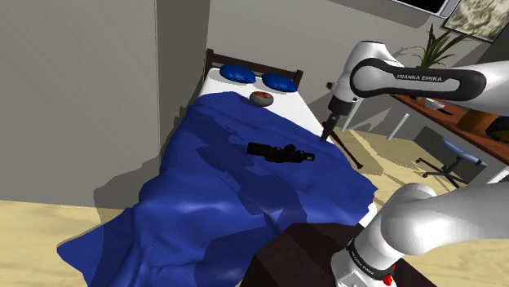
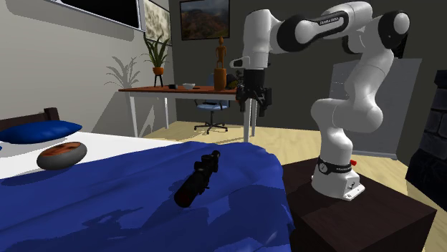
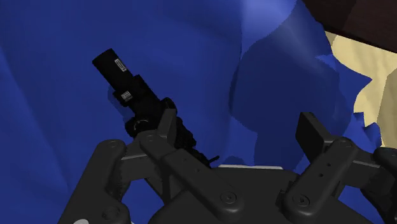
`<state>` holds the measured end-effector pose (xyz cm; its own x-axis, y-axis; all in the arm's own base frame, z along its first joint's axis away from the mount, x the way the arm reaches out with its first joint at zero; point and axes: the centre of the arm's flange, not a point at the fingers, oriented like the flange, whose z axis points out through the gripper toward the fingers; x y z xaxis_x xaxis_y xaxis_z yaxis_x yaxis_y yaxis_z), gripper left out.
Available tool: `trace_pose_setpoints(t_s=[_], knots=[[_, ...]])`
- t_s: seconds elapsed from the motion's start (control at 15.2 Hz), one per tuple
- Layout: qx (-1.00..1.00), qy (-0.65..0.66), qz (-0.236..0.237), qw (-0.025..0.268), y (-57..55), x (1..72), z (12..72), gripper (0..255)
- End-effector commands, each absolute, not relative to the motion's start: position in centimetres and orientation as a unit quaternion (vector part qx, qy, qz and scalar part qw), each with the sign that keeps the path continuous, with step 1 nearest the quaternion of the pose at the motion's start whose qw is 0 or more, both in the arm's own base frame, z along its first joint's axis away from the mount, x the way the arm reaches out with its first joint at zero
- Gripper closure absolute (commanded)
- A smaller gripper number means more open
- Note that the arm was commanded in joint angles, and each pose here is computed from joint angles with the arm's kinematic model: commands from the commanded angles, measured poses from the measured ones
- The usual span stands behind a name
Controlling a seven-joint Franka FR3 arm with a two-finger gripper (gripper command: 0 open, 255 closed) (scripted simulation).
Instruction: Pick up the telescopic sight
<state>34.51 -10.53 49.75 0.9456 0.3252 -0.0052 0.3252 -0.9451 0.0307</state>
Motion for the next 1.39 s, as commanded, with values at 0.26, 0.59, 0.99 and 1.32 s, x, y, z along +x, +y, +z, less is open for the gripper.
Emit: trace_pose_setpoints(t_s=[0.26, 0.59, 0.99, 1.32], knots=[[0.97, 0.242, 0.026, 0.009, -13.6, 38.5, 44.0, 0], [0.952, 0.303, 0.046, 0.003, -15.5, 42.3, 39.2, 0], [0.924, 0.375, 0.07, -0.005, -17.0, 47.4, 33.6, 0], [0.909, 0.408, 0.081, -0.009, -17.4, 49.9, 30.0, 0]])
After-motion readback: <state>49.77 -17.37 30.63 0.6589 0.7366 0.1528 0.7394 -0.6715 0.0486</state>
